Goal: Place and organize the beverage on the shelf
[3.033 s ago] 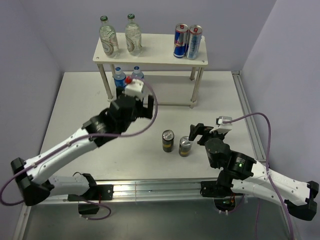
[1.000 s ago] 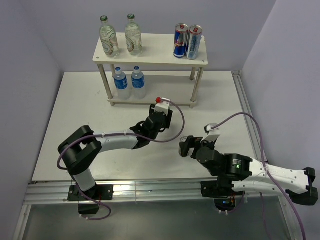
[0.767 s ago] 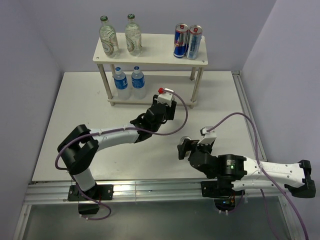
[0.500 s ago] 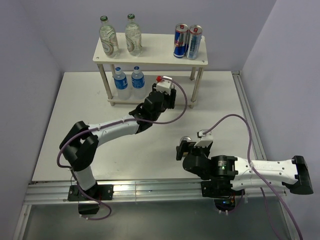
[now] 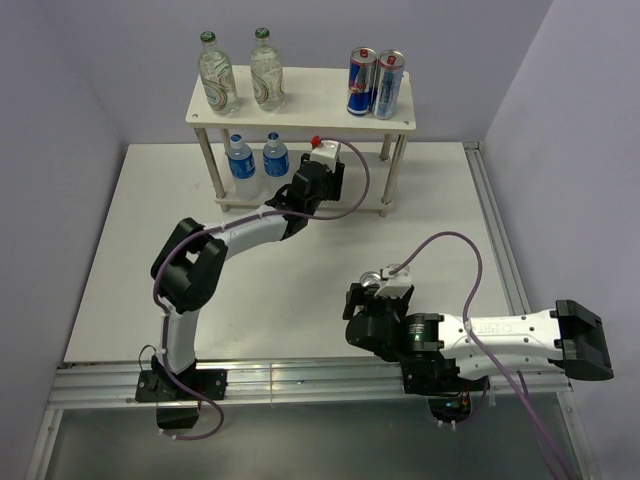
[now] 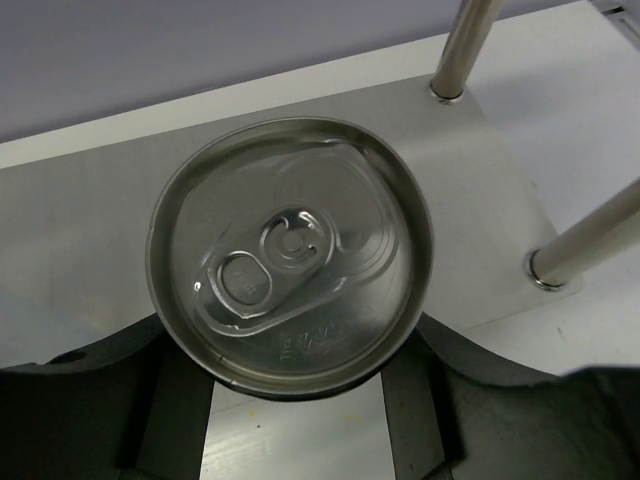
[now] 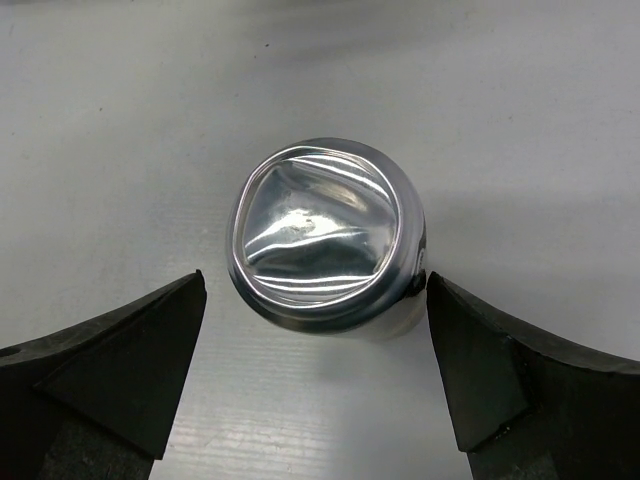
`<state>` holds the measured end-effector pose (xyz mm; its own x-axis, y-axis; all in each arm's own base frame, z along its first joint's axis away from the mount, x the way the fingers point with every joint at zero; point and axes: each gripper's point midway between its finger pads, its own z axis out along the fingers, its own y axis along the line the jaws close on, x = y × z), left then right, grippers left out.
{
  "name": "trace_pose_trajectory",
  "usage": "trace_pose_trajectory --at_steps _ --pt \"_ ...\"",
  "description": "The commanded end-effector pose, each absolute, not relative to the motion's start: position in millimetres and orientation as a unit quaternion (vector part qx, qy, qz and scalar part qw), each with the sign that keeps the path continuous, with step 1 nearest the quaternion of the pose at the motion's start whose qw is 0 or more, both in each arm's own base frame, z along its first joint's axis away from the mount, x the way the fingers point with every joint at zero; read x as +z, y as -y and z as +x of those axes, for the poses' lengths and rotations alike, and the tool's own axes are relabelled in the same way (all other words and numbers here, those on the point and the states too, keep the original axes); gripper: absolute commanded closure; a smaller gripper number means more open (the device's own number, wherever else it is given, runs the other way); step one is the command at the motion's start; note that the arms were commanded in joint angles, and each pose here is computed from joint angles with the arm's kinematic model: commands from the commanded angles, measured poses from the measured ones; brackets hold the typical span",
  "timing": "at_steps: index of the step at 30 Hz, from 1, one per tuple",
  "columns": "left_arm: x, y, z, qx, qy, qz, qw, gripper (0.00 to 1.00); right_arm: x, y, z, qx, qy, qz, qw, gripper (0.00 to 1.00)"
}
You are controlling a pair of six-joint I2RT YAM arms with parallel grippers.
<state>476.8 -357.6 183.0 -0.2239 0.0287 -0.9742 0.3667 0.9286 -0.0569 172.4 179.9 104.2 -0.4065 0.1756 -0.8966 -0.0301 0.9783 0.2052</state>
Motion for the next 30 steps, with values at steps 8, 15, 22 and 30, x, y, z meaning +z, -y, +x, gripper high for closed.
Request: trace_pose_trajectory --at_steps 8,15,22,30 --pt "233 352 518 -0.161 -0.719 0.087 0.671 1.00 99 -179 186 0.084 -0.799 0.093 0.589 0.06" --pt "214 344 531 -0.150 -0.731 0.089 0.660 0.98 91 -176 189 0.058 -0.793 0.099 0.599 0.17" --pt "201 345 529 -0.148 -0.736 0.100 0.653 0.59 88 -170 190 0.047 -0.790 0.109 0.602 0.38" --pt "189 344 527 -0.146 -0.740 0.102 0.648 0.34 84 -164 191 0.025 -0.782 0.120 0.611 0.39"
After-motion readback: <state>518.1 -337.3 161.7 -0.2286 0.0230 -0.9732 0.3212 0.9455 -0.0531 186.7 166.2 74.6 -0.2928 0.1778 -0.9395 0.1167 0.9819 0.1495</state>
